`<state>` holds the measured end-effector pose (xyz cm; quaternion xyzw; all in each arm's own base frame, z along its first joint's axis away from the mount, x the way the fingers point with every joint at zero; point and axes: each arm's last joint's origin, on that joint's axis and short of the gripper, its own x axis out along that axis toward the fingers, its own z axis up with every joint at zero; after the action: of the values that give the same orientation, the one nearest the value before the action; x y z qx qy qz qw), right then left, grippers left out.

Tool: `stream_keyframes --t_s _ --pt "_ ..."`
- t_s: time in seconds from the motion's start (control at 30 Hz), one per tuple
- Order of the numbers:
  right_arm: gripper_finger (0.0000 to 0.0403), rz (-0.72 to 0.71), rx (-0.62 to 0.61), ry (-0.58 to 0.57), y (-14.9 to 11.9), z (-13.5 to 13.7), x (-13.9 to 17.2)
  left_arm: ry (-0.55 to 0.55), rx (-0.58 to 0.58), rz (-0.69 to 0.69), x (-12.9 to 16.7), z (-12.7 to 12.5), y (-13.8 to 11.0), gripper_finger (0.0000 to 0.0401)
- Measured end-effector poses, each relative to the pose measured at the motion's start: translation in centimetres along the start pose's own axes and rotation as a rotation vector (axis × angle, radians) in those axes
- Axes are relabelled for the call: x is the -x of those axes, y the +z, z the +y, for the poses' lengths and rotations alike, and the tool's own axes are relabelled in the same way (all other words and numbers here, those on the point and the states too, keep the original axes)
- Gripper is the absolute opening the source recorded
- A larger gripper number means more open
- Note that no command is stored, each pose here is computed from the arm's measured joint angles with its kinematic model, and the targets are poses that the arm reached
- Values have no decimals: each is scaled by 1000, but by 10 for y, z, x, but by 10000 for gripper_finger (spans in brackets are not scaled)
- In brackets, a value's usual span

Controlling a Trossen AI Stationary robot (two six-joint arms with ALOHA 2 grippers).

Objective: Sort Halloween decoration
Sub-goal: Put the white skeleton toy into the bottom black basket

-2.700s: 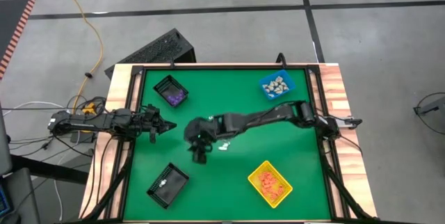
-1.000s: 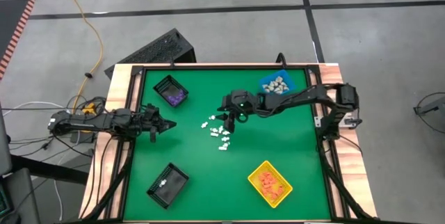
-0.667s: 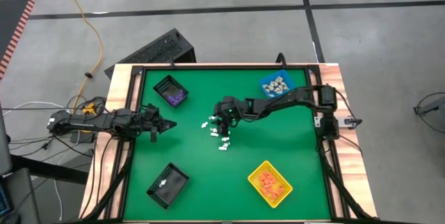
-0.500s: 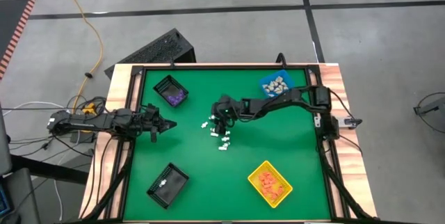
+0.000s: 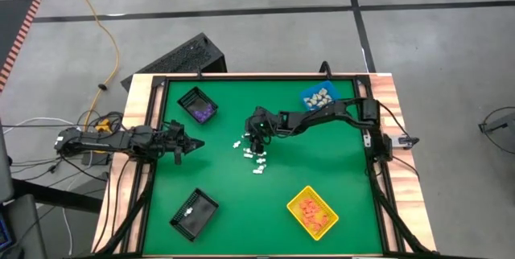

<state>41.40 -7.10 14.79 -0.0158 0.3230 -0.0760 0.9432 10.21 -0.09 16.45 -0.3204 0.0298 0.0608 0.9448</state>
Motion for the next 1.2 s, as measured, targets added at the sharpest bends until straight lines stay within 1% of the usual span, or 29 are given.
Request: stream_keyframes --t_s 0.1,0.23,0.43,0.53,0.73,0.83,0.9,1.07,1.2 --pt "182 0 -2 36 -4 -1 -4 0 -4 0 0 0 0 0" --pt "182 30 -10 47 -13 1 -13 0 -4 0 0 0 0 0" --pt "179 45 -33 52 -16 2 -16 0 -4 0 0 0 0 0" --pt "159 48 -33 52 -17 2 -16 0 -4 0 0 0 0 0" --pt "92 66 -31 54 -18 3 -16 0 -5 0 0 0 0 0" --pt "65 81 -29 59 -19 5 -15 0 -5 0 0 0 0 0" --pt "57 86 -38 58 -20 5 -15 0 -5 0 0 0 0 0" --pt "52 87 -114 55 -19 5 -14 0 -3 0 0 0 0 0" --pt "50 61 -115 54 -12 5 -8 0 1 0 0 0 0 0"
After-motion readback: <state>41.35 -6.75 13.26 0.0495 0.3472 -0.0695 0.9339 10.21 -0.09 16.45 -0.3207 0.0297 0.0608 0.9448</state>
